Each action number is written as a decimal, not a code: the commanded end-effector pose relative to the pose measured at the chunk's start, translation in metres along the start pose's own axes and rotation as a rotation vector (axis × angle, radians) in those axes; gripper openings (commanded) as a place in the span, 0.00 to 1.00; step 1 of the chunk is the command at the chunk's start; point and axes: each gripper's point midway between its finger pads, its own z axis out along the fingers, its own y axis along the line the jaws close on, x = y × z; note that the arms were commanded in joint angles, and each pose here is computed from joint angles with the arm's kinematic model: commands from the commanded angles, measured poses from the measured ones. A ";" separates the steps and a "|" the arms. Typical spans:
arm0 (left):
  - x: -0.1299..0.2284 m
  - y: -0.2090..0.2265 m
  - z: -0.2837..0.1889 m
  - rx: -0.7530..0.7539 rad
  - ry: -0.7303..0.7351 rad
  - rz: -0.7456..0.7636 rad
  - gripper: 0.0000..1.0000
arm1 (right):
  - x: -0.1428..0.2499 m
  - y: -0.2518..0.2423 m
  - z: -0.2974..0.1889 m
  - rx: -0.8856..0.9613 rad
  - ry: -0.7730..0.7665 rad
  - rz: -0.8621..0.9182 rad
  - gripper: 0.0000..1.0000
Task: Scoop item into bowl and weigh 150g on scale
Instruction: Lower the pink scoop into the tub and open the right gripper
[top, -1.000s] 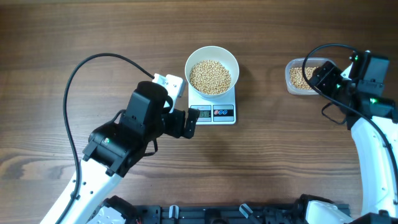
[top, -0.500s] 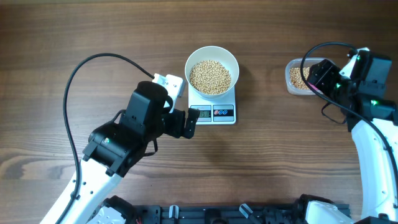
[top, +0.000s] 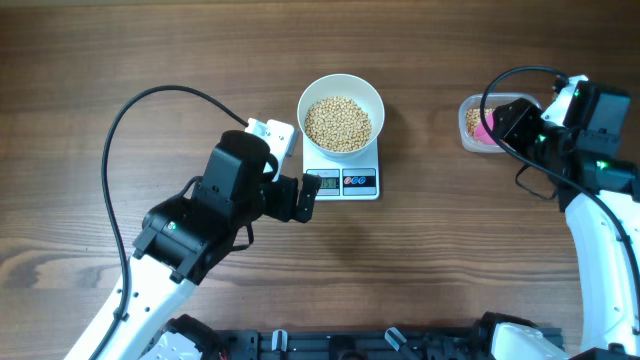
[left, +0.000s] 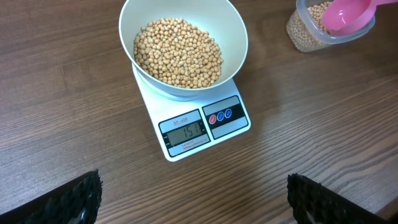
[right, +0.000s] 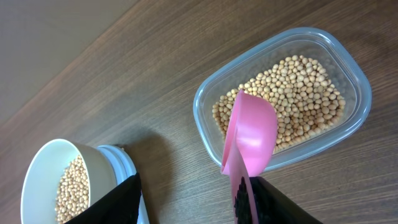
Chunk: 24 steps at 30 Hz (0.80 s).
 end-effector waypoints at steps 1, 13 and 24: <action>-0.002 -0.001 0.000 0.006 -0.003 -0.012 1.00 | -0.004 0.006 -0.006 -0.027 -0.017 -0.011 0.66; -0.002 -0.001 0.000 0.006 -0.003 -0.012 1.00 | -0.008 0.010 -0.006 -0.045 -0.031 -0.018 0.83; -0.002 -0.001 0.000 0.006 -0.003 -0.012 1.00 | -0.006 0.009 -0.003 -0.041 -0.021 -0.015 0.53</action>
